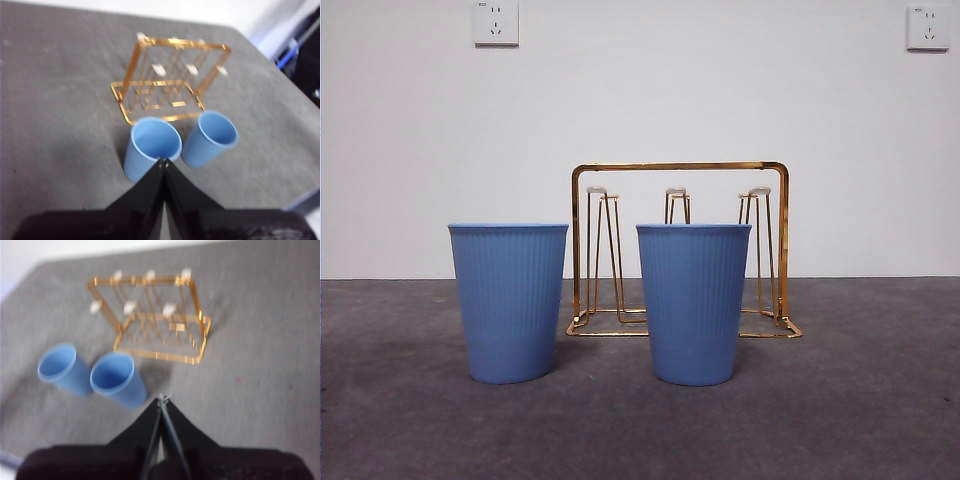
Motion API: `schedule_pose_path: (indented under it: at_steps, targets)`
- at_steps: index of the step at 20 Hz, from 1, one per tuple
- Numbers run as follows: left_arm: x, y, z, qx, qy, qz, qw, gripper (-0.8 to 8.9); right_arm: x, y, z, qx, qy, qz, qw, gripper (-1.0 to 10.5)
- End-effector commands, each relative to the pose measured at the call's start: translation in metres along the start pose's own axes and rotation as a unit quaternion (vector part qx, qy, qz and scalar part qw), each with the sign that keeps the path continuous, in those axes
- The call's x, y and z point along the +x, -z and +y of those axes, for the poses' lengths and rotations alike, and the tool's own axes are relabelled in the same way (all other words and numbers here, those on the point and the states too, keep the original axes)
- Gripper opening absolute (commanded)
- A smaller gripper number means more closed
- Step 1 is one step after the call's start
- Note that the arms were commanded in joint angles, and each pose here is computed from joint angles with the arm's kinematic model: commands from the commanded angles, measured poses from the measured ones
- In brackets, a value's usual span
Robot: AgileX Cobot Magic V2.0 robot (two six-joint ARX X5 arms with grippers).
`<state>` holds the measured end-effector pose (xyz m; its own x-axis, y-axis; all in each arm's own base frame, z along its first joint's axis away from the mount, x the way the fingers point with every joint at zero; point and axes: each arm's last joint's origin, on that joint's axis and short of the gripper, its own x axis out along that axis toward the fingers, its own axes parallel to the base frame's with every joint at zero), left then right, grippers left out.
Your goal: Pick up cup 1,put cup 1 in the cup rack,pick up cup 2,put cup 2 in the cup rack
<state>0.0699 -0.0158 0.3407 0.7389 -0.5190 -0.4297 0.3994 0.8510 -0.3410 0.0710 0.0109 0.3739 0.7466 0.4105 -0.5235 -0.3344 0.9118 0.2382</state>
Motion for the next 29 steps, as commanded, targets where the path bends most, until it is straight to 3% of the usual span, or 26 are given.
schedule_pose_path:
  at_steps: [1, 7, 9, 10, 11, 12, 13, 14, 18, 21, 29]
  targets:
    - [-0.002, -0.005, -0.002, 0.028, 0.004, 0.022, 0.999, -0.06, 0.0, -0.006, 0.0, -0.027, -0.01, 0.045, 0.999, -0.1]
    - [0.001, -0.011, -0.002, 0.026, 0.014, 0.042, 0.999, -0.04, 0.008, -0.012, -0.002, -0.008, -0.034, 0.082, 0.996, 0.0]
    - [0.002, -0.012, -0.004, 0.026, 0.044, 0.047, 0.998, 0.09, 0.01, -0.014, -0.002, -0.007, -0.048, 0.078, 0.996, 0.2]
    - [0.004, -0.012, -0.004, 0.024, 0.063, 0.051, 0.996, 0.81, 0.012, -0.016, -0.002, -0.008, -0.06, 0.072, 0.996, 1.0]
    - [0.005, -0.013, -0.004, 0.022, 0.076, 0.053, 0.995, 2.22, 0.012, -0.018, -0.002, -0.009, -0.07, 0.065, 0.995, 2.1]
    - [0.007, -0.014, -0.004, 0.018, 0.089, 0.056, 0.994, 4.42, 0.014, -0.02, -0.002, -0.007, -0.086, 0.06, 0.994, 3.4]
    - [0.009, -0.015, -0.004, 0.01, 0.1, 0.06, 0.993, 5.93, 0.016, -0.023, -0.002, -0.001, -0.099, 0.058, 0.993, 4.4]
    - [0.01, -0.016, -0.004, 0.006, 0.122, 0.064, 0.991, 6.32, 0.019, -0.026, -0.003, 0.007, -0.113, 0.055, 0.992, 4.8]
    - [0.017, -0.025, -0.006, -0.003, 0.2, 0.055, 0.978, 6.3, 0.048, -0.038, -0.006, 0.018, -0.148, 0.089, 0.985, 4.7]
    - [0.024, -0.03, -0.006, -0.005, 0.214, 0.055, 0.975, 6.29, 0.087, -0.045, -0.001, 0.017, -0.169, 0.142, 0.975, 4.7]
    - [0.039, -0.033, -0.005, -0.01, 0.231, 0.083, 0.969, 6.28, 0.189, -0.047, 0.035, -0.039, -0.088, 0.252, 0.963, 4.7]
